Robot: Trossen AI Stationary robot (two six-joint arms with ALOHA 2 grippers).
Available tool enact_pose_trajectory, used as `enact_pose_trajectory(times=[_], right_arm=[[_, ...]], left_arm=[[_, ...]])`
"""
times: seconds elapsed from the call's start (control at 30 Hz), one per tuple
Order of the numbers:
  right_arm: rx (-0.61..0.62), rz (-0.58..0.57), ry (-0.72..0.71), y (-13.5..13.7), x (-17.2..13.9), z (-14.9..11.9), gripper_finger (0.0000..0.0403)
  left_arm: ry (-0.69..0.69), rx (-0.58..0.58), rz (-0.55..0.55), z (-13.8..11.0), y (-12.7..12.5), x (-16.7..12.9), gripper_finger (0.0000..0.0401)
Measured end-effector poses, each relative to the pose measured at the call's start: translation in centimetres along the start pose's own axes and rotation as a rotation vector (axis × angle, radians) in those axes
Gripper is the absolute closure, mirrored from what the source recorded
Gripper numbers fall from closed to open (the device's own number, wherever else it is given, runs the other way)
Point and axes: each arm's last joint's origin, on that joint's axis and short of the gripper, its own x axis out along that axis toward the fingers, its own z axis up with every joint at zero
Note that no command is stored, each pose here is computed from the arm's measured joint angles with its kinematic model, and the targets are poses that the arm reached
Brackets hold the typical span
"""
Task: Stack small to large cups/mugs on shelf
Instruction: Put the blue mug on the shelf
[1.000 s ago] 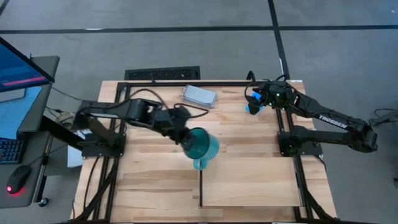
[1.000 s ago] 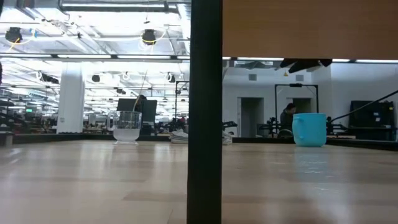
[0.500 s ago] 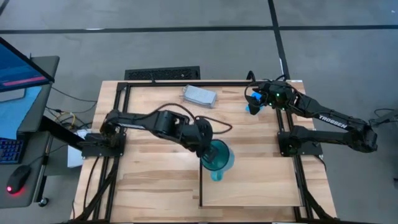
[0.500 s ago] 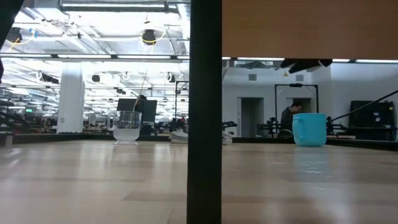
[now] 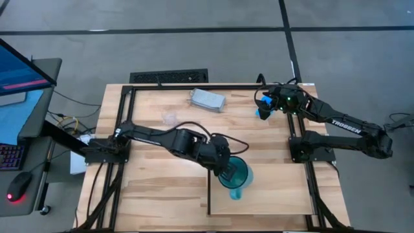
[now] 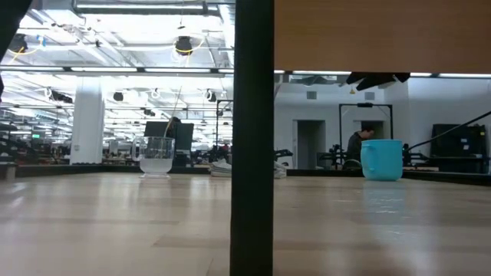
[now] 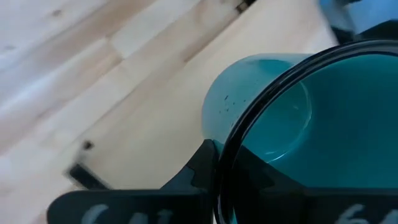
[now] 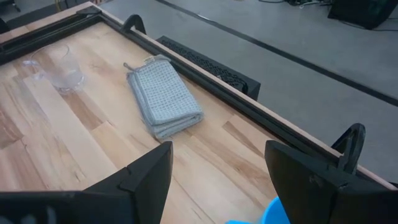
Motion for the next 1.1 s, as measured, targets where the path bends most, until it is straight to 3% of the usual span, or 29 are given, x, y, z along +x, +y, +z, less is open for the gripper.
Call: enact_pose_trajectory(times=[0.2, 0.6, 1.1], right_arm=[[-0.001, 0.000, 0.003, 0.0, 0.0, 0.0, 0.0124], [-0.007, -0.005, 0.042, 0.1, 0.8, -0.2, 0.0124], [-0.005, -0.001, 0.013, 0.2, 0.8, 0.1, 0.0124]], left_arm=[[0.037, -0.028, 0.005, -1.5, -0.5, 1.6, 0.0390], [0.088, -0.150, 0.062, -3.9, -0.8, 1.4, 0.0390], [0.206, -0.202, 0.123, -3.4, 0.2, 2.8, 0.0391]])
